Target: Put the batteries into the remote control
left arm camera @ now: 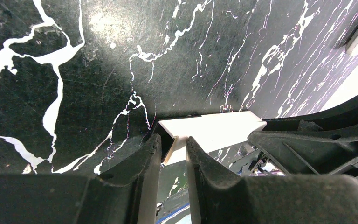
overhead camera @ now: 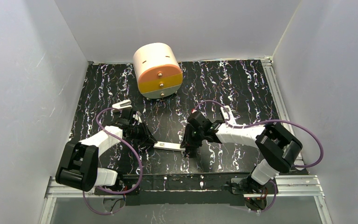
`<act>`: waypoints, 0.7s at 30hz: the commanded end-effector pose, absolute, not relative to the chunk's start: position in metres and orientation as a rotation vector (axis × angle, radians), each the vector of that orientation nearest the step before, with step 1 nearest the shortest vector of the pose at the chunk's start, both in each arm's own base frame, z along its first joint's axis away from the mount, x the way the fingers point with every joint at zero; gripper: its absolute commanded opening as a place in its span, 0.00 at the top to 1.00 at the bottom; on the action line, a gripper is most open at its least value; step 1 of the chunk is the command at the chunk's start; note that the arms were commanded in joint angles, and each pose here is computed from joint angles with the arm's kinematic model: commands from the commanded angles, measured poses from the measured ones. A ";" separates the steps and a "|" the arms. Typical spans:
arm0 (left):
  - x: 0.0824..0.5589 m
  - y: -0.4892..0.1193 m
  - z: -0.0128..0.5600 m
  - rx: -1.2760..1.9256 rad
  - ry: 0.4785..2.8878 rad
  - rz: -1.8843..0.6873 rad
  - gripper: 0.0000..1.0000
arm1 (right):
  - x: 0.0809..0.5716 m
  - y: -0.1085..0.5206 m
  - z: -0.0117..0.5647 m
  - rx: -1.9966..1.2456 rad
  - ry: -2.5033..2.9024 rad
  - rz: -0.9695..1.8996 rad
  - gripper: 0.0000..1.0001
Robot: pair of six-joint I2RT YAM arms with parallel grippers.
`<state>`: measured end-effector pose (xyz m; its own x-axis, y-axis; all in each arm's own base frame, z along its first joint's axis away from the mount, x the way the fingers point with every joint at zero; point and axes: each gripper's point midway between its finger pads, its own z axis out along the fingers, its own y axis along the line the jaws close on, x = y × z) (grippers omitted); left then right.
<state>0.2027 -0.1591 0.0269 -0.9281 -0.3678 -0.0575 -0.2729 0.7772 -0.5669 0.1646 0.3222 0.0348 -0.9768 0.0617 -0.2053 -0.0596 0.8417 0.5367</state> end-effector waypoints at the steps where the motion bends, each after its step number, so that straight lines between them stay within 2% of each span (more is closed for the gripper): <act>1: 0.152 -0.131 -0.012 -0.558 3.015 -0.596 0.77 | 0.173 0.314 0.026 -0.038 2.772 0.669 0.61; 4: 0.151 -0.130 -0.011 -0.557 3.012 -0.595 0.77 | 0.179 0.308 0.035 -0.036 2.745 0.621 0.55; 9: 0.149 -0.132 -0.012 -0.564 3.018 -0.609 0.80 | 0.182 0.299 0.044 -0.064 2.726 0.564 0.54; 15: 0.148 -0.132 -0.012 -0.567 3.019 -0.614 0.82 | 0.179 0.301 0.045 -0.069 2.735 0.584 0.61; 21: 0.146 -0.132 -0.013 -0.570 3.020 -0.615 0.84 | 0.177 0.305 0.046 -0.078 2.738 0.600 0.74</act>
<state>0.1985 -0.1606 0.0270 -0.9307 -0.3624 -0.0501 -0.2694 0.7715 -0.5764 0.1763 0.3097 0.0413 -0.9467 0.0316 -0.3204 -0.1158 0.8953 0.4302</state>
